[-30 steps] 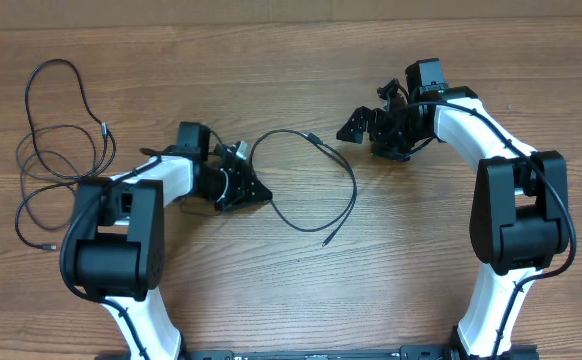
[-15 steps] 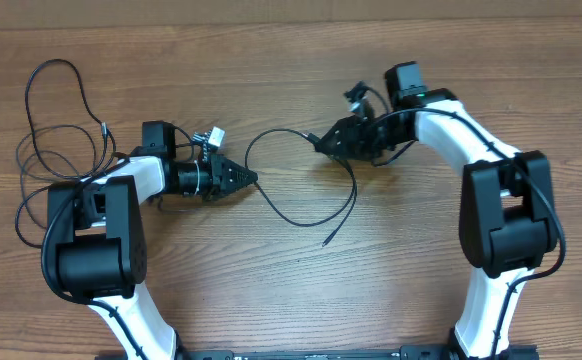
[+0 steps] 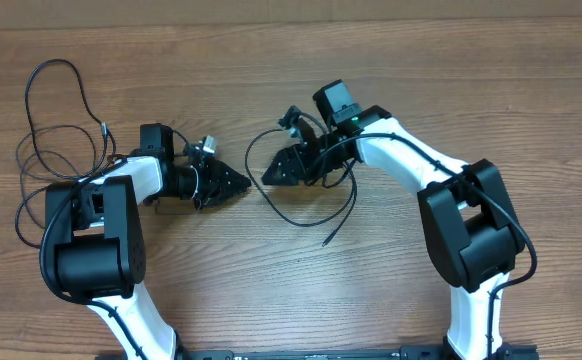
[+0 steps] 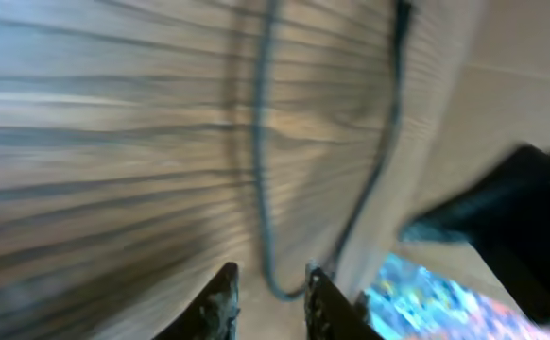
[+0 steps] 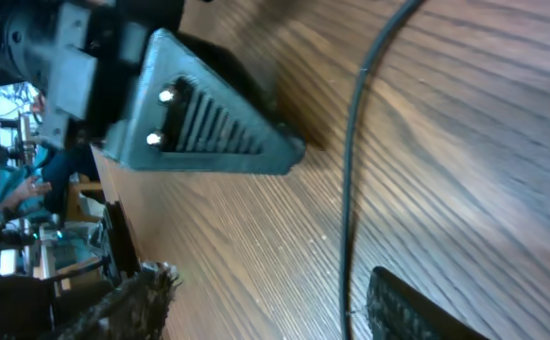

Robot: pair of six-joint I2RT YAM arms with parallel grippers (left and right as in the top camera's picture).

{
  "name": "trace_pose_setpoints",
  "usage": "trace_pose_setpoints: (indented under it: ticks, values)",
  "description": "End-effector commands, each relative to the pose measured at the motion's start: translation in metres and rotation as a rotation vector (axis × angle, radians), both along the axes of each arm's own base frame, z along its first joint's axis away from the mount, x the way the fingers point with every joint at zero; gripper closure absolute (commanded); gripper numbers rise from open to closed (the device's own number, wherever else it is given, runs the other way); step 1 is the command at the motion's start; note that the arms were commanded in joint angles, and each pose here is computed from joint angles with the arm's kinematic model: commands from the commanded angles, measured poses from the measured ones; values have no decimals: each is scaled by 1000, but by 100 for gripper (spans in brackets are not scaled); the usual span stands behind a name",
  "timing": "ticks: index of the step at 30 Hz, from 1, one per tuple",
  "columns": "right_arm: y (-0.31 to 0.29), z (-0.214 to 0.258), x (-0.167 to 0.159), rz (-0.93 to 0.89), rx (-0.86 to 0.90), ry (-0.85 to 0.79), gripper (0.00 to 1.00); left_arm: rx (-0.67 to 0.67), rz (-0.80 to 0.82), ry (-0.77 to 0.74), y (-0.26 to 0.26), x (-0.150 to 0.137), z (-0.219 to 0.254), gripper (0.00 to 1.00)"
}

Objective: Untangle cables

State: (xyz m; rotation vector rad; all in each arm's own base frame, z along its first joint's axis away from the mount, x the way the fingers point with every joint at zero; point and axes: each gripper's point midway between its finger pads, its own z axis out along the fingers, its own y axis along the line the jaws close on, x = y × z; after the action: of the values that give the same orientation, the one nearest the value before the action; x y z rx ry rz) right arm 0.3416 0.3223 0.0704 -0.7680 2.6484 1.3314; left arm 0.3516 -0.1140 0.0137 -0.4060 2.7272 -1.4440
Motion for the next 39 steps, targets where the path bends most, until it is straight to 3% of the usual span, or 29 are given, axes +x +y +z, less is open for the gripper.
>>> trace_pose_setpoints:
  ticks: [1, 5, 12, 19, 21, 23, 26, 29, 34, 39]
  values:
    - [3, -4, 1, 4, -15, -21, 35, 119, 70, 93, 14, -2, -22, 66]
    - [3, -5, 4, -3, -21, -35, 34, 165, 109, 146, 11, -2, -29, 53]
    - [-9, -17, 17, -94, -119, -33, 34, 312, 180, 203, -2, 1, -46, 49]
    - [-17, -24, 29, -197, -187, -18, 34, 575, 210, 195, 0, -6, -67, 48]
    - [-20, -25, 32, -221, -196, -7, 27, 637, 232, 213, 2, -11, -71, 48]
    - [-25, -26, 35, -244, -203, 3, 20, 655, 252, 229, 3, -13, -72, 50]
    - [-35, -27, 42, -293, -212, 30, 15, 658, 254, 240, 3, -15, -72, 62]
    - [-48, -28, 48, -326, -220, 50, 14, 677, 275, 268, 7, -20, -73, 73]
    - [-67, -29, 57, -376, -225, 73, 13, 686, 280, 283, 8, -23, -74, 81]
    - [-72, -29, 58, -394, -231, 92, 6, 658, 232, 249, 2, -20, -72, 94]
